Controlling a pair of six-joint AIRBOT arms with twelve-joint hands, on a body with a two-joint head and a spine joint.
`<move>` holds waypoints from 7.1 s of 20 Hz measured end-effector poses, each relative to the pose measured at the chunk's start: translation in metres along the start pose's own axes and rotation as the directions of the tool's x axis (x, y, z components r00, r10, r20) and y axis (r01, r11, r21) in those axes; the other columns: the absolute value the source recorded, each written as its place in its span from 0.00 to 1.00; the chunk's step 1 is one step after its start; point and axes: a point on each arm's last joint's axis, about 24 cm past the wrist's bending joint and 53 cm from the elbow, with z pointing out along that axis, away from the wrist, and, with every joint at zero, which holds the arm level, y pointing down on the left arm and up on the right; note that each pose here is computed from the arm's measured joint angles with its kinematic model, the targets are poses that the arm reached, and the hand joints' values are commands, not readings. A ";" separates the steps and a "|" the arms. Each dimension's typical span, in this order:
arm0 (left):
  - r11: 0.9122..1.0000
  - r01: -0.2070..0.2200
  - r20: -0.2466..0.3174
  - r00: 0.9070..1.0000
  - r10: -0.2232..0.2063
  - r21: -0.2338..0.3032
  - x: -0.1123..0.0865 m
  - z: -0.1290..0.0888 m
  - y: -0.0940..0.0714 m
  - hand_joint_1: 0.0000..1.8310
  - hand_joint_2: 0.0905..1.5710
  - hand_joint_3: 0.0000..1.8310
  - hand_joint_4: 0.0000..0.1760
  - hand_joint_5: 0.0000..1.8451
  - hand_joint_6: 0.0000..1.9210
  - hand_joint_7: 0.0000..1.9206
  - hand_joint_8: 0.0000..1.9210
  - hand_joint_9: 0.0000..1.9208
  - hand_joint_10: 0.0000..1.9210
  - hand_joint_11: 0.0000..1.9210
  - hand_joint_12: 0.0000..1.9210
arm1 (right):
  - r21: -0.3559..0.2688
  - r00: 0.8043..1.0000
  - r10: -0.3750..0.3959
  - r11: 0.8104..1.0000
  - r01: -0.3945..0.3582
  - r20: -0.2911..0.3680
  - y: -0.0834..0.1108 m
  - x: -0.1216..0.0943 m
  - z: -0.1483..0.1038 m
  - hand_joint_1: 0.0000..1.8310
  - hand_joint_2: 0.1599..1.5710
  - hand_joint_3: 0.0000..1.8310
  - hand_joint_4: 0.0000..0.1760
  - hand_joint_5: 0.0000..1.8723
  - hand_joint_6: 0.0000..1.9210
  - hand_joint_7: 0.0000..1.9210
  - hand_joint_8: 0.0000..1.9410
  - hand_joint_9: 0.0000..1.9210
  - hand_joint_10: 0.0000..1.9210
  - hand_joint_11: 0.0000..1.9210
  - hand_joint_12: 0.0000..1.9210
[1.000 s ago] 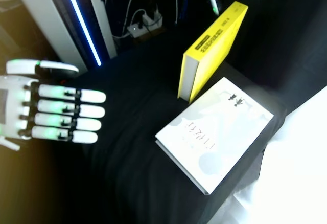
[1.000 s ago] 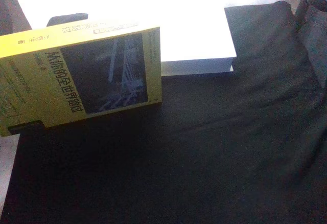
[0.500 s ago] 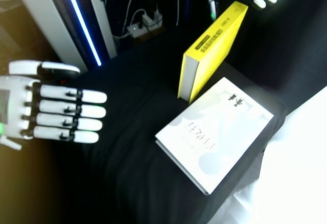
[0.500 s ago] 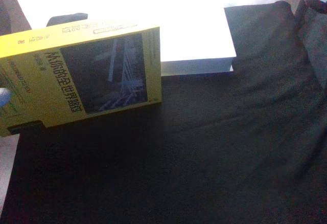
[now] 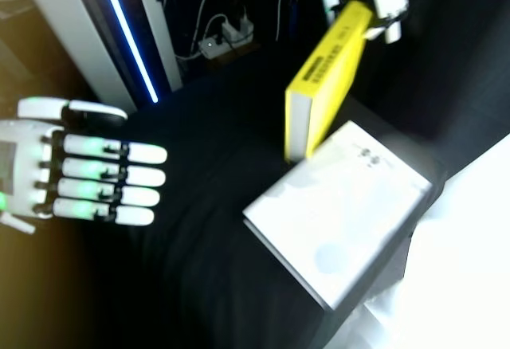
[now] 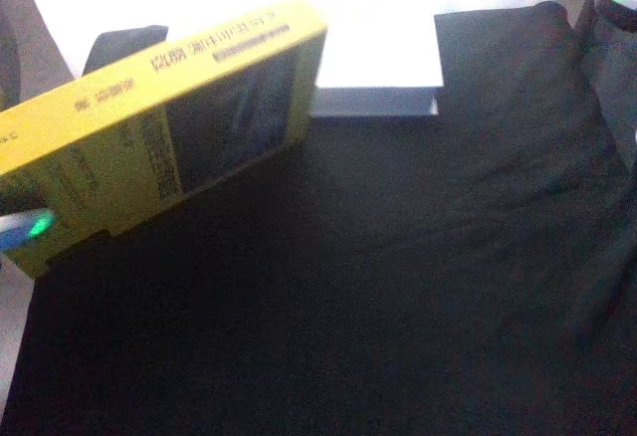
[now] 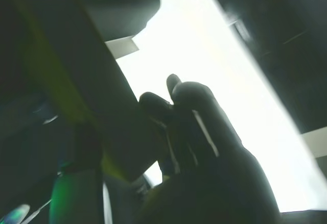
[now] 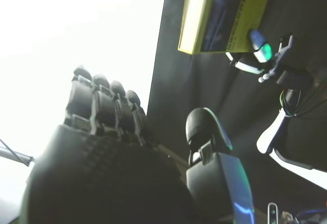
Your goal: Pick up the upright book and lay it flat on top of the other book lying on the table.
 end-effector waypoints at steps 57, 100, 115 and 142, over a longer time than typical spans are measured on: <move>0.894 0.003 0.177 0.980 -0.092 0.449 -0.037 -0.003 -0.133 0.66 0.76 0.00 0.00 0.67 1.00 0.77 1.00 0.85 1.00 0.88 1.00 | -0.244 0.984 -0.046 0.970 0.003 -0.172 0.052 0.077 0.110 0.51 0.70 0.00 0.00 0.02 0.01 0.02 0.01 0.00 0.00 0.00 0.00; 0.972 -0.073 0.178 0.984 0.033 0.223 -0.039 -0.011 -0.071 0.33 0.57 0.00 1.00 0.00 0.00 0.00 0.00 0.00 0.00 0.00 0.00 | -0.313 0.974 -0.227 0.924 0.221 0.019 0.112 -0.006 0.120 0.91 0.38 0.62 1.00 0.85 1.00 0.91 1.00 1.00 1.00 1.00 1.00; 0.970 -0.056 0.169 0.985 0.015 0.236 -0.029 -0.009 -0.074 0.32 0.58 0.00 1.00 0.00 0.00 0.00 0.00 0.00 0.00 0.00 0.00 | -0.192 0.919 -0.372 0.900 0.391 0.128 0.100 -0.038 0.174 0.92 0.34 0.54 1.00 0.74 1.00 0.85 1.00 0.93 1.00 0.92 1.00; 0.956 -0.002 0.156 0.987 -0.046 0.294 -0.020 -0.002 -0.083 0.37 0.66 0.00 1.00 0.00 0.00 0.00 0.00 0.00 0.00 0.00 0.00 | -0.004 0.912 -0.398 0.916 0.400 0.097 0.034 -0.041 0.223 0.87 0.38 0.57 1.00 0.68 1.00 0.76 1.00 0.83 1.00 0.82 1.00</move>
